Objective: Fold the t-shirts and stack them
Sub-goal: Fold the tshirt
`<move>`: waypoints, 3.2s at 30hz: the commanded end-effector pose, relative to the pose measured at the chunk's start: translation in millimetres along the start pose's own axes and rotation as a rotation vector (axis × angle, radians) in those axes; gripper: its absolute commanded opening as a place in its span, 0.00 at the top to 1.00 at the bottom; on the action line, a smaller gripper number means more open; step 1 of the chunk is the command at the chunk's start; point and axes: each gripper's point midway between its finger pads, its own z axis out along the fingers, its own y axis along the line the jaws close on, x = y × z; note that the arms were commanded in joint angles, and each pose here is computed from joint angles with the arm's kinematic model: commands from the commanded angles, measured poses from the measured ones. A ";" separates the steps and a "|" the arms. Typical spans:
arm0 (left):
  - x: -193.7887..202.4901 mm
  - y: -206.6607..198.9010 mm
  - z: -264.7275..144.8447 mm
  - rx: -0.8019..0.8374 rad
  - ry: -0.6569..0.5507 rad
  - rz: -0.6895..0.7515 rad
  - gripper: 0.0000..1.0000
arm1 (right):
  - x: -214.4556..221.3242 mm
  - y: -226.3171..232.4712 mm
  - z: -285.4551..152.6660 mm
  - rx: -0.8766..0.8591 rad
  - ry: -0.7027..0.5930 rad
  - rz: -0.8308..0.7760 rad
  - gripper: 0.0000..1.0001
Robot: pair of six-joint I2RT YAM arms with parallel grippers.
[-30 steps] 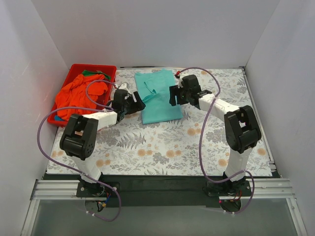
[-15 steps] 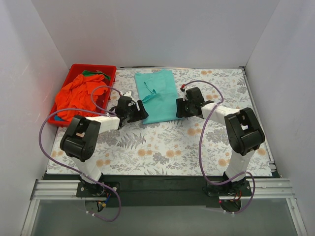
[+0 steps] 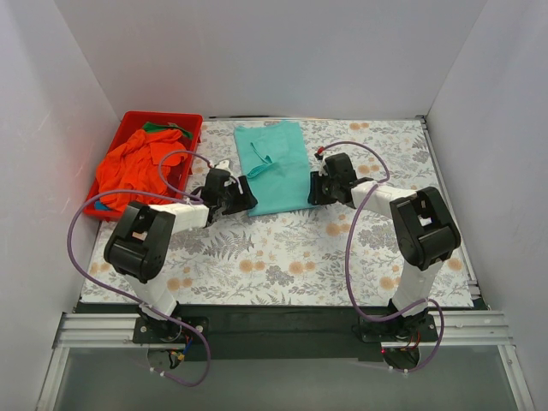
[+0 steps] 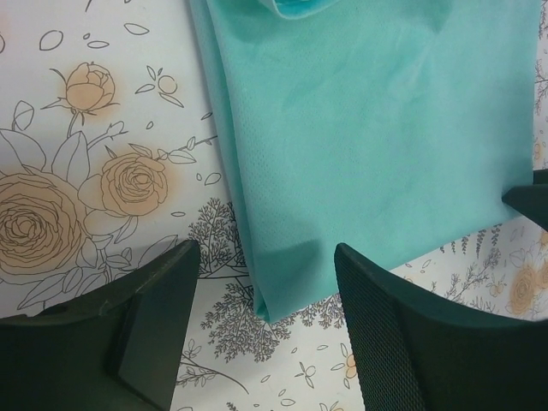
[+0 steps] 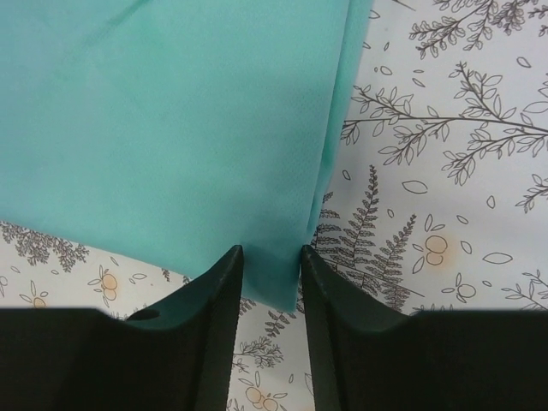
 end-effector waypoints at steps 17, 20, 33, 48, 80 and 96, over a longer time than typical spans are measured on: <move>27.0 1.4 -6.6 -0.066 0.067 0.033 0.58 | 22.9 -5.1 5.1 -0.011 0.034 0.036 0.64; 31.6 4.7 -8.7 -0.080 0.076 0.031 0.61 | 21.6 -4.4 4.6 -0.014 0.029 0.037 0.64; 50.9 3.9 -7.8 -0.063 0.124 0.018 1.00 | 24.4 -2.5 5.8 -0.031 0.035 0.043 0.86; 9.0 -36.7 -75.8 0.048 -0.043 0.024 1.00 | 17.2 16.3 -70.3 -0.075 -0.087 0.023 0.99; 3.0 -104.6 -142.3 0.201 -0.194 0.061 1.00 | -48.7 44.6 -177.3 0.075 -0.354 -0.033 0.99; -31.2 -96.5 -100.4 0.290 -0.143 0.027 1.00 | -108.3 42.6 -133.6 0.116 -0.345 -0.071 0.99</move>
